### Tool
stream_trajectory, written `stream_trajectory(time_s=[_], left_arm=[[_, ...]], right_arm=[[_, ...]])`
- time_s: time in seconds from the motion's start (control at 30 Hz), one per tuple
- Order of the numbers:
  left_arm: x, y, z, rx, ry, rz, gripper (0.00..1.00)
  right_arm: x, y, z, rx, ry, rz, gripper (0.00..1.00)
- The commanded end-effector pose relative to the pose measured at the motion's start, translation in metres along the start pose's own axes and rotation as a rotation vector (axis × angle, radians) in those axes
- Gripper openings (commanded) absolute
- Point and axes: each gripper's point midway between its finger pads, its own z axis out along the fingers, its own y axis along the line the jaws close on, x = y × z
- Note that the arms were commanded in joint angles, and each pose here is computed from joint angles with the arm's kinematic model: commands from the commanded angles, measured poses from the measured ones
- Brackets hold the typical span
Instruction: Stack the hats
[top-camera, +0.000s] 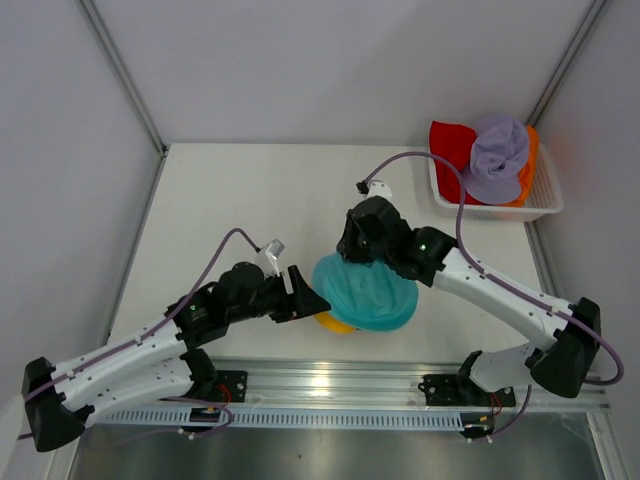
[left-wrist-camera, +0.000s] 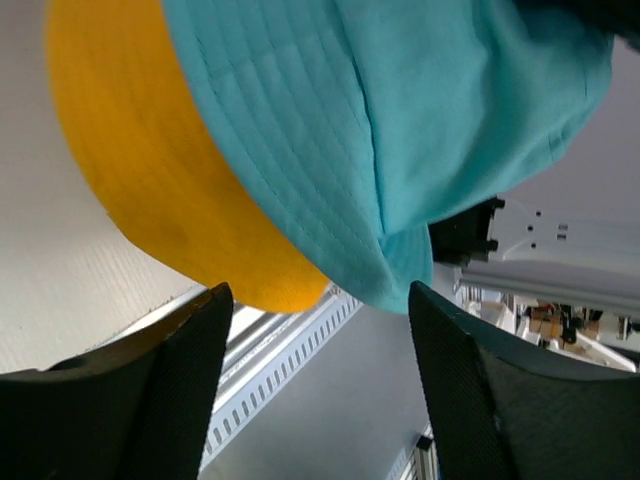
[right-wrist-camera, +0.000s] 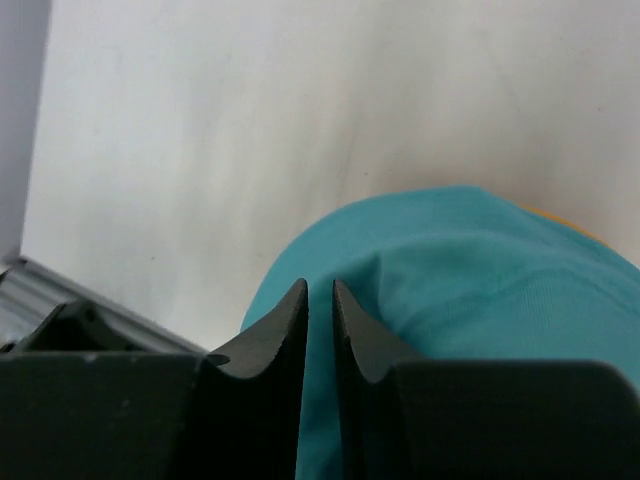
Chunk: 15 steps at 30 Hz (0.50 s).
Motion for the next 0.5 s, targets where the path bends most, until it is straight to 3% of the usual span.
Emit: stream_trajectory(time_s=[0.0,0.2,0.33,0.43,0.47], left_arm=[[-0.022,0.003,0.012,-0.016,-0.114,-0.023,0.72],[-0.046,-0.009,0.024,0.100,-0.209,-0.078,0.67],[-0.049,-0.019,0.031,0.104,-0.188,-0.066,0.63],[-0.049,-0.021,0.039,0.123,-0.182,-0.084,0.52],[-0.049,-0.021,0.044,0.125,-0.179,-0.090,0.44]], right_arm=[[0.036,-0.051,0.024,0.257,0.095,0.000,0.19],[0.023,-0.058,0.035,0.263,0.040,0.047,0.23],[0.011,-0.073,0.035,0.287,-0.001,0.063,0.25],[0.005,-0.088,0.037,0.306,-0.040,0.076,0.25],[0.002,-0.090,0.036,0.303,-0.056,0.082,0.25]])
